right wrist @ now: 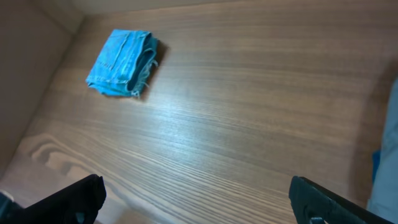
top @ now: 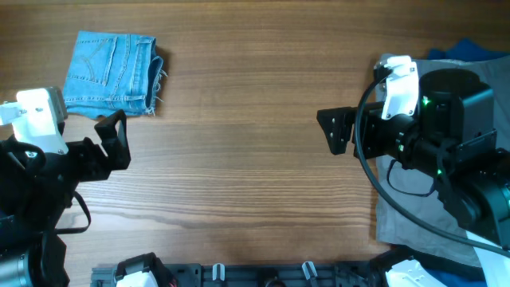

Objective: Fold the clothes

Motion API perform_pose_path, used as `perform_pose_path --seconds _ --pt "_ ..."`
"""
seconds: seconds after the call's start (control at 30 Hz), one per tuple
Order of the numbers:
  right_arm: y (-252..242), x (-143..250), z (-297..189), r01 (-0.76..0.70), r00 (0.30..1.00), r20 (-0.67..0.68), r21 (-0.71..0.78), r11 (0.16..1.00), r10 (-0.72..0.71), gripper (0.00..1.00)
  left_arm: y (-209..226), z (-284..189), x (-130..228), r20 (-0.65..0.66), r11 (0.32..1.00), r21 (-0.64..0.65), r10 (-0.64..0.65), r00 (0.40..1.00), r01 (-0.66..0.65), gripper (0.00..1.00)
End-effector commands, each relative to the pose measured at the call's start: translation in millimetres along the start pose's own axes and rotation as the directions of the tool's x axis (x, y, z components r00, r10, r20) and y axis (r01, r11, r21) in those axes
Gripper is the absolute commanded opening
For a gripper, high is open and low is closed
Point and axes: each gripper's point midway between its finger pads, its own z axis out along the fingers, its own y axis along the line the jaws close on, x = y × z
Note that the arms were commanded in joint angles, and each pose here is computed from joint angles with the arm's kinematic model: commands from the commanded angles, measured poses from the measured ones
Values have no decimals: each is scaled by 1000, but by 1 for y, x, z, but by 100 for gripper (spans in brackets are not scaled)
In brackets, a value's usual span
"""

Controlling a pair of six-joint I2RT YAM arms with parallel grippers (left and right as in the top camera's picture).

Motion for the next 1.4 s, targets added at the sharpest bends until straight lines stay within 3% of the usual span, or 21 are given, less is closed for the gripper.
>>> perform_pose_path --seconds 0.0,0.1,0.2,0.3,0.5,0.73,0.87,0.97,1.1,1.23,1.33,1.37 --pt "13 -7 -19 174 982 78 -49 983 -170 100 0 0 0 3 1000 -4 -7 1000 7 100" --pt "20 -21 -44 396 899 204 -7 918 -387 100 0 0 0 3 1000 -4 -7 1000 7 100" --pt "24 -22 -62 622 731 293 86 778 -617 100 0 0 0 2 1000 -4 -7 1000 7 100" --pt "14 -1 -59 682 657 311 141 717 -686 100 0 0 0 3 1000 -4 -7 1000 7 100" --pt "-47 62 -13 510 741 378 221 831 -555 100 0 0 0 3 1000 -4 -7 1000 7 100" --pt "-92 130 35 347 745 520 233 908 -418 100 0 0 0 3 1000 -4 -7 1000 7 100" --pt "-105 138 61 343 725 542 250 905 -425 100 0 0 0 3 1000 -4 -6 1000 6 100" --pt "-112 137 75 344 670 603 265 901 -433 100 0 0 0 3 1000 -4 -7 1000 7 100" --pt "-115 132 74 338 639 621 303 891 -453 100 0 0 0 3 1000 -4 -7 1000 7 100" --pt "-103 112 51 356 526 694 346 868 -492 100 0 0 0 3 1000 -4 -7 1000 7 100" --pt "-108 121 62 353 576 665 322 878 -475 100 0 0 0 3 1000 -4 -7 1000 7 100" --pt "-114 131 72 353 625 623 311 882 -470 100 0 0 0 3 1000 -4 -6 1000 6 100"
